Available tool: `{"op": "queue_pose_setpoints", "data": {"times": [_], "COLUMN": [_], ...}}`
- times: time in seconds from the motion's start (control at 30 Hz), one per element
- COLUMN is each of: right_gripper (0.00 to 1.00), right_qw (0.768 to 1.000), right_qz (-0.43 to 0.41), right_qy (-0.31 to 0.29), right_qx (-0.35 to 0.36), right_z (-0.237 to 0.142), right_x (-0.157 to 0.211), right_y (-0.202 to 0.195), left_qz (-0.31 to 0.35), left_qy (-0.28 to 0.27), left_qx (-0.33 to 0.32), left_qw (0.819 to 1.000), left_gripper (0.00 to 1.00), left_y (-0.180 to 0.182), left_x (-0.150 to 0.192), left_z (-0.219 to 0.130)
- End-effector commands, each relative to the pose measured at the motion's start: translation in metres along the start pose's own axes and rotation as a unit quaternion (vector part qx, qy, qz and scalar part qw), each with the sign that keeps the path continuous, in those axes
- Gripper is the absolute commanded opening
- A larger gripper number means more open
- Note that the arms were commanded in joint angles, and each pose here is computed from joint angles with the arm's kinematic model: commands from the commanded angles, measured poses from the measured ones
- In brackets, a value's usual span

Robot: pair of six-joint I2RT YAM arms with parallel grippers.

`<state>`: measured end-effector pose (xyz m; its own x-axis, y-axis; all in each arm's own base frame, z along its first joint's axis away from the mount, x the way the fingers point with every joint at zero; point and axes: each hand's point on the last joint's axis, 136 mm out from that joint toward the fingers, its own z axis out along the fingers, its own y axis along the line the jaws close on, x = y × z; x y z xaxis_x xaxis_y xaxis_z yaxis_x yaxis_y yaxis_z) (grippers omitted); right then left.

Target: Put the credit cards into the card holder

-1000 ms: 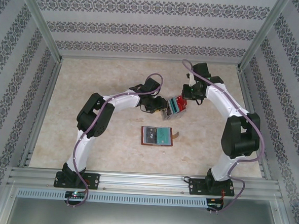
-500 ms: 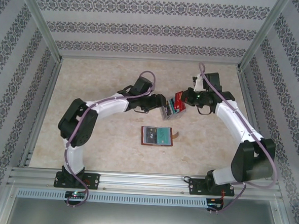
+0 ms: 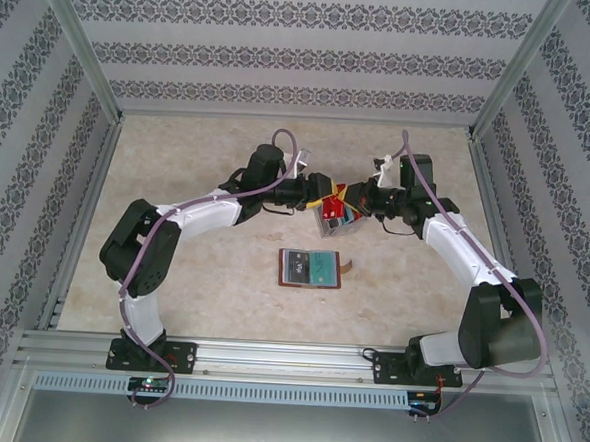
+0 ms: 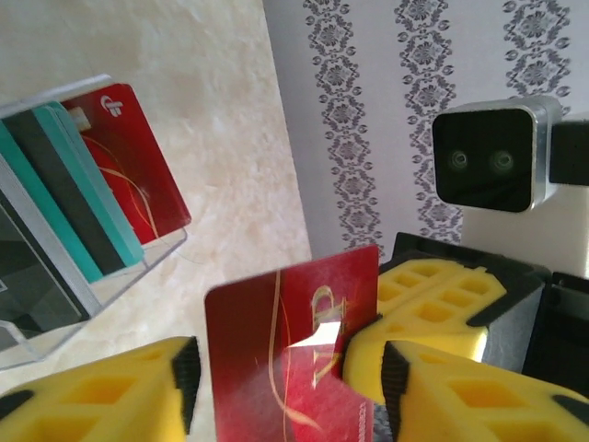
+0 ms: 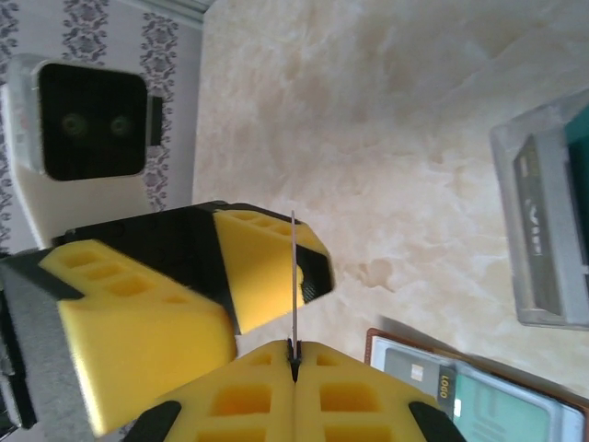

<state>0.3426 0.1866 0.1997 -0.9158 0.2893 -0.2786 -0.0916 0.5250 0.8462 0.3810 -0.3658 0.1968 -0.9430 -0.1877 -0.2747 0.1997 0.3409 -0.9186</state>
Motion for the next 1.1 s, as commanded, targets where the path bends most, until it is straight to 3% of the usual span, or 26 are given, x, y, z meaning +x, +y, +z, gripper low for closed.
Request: {"op": "queue_pose_setpoints", "data": {"times": [0.0,0.13,0.2,0.3,0.5,0.73,0.77,0.83,0.93,1.07], "right_gripper": [0.0,0.0,0.0,0.08,0.17,0.07,0.04,0.0,0.0,0.0], "right_qw": [0.999,0.999,0.999,0.999,0.995,0.992,0.992,0.994,0.998,0.995], "right_qz": [0.001,0.012,0.018,0.016,0.015,0.015,0.016,0.017,0.021,-0.013], "right_qy": [0.009,-0.001,-0.004,-0.003,0.011,0.019,0.02,0.015,0.0,-0.012], "right_qx": [-0.035,-0.037,-0.038,-0.052,-0.094,-0.121,-0.124,-0.11,-0.061,0.094], "right_z": [-0.001,-0.004,-0.005,-0.008,-0.01,-0.012,-0.012,-0.014,-0.017,-0.018], "right_x": [0.0,-0.003,-0.005,-0.004,0.003,0.005,0.005,0.006,0.013,0.045], "right_y": [0.006,0.0,-0.003,0.0,0.012,0.02,0.021,0.017,-0.001,-0.052], "left_qz": [0.017,0.009,0.005,-0.015,-0.054,-0.071,-0.072,-0.081,-0.085,-0.068], "left_qy": [0.009,0.009,0.007,-0.004,-0.028,-0.033,-0.034,-0.032,-0.024,-0.008], "left_qx": [0.051,0.048,0.049,0.052,0.095,0.098,0.095,0.077,0.004,-0.164], "left_qw": [0.999,0.999,0.999,0.999,0.994,0.992,0.992,0.993,0.996,0.984], "left_gripper": [0.44,0.26,0.11,0.01,0.0,0.0,0.04,0.38,0.59,0.64], "left_y": [-0.023,-0.02,-0.02,-0.017,-0.019,-0.012,-0.01,-0.001,0.026,0.078], "left_x": [-0.006,-0.005,-0.004,-0.006,-0.016,-0.016,-0.016,-0.014,0.002,0.037], "left_z": [0.001,-0.001,-0.002,-0.004,-0.007,-0.006,-0.007,-0.007,-0.014,-0.045]}}
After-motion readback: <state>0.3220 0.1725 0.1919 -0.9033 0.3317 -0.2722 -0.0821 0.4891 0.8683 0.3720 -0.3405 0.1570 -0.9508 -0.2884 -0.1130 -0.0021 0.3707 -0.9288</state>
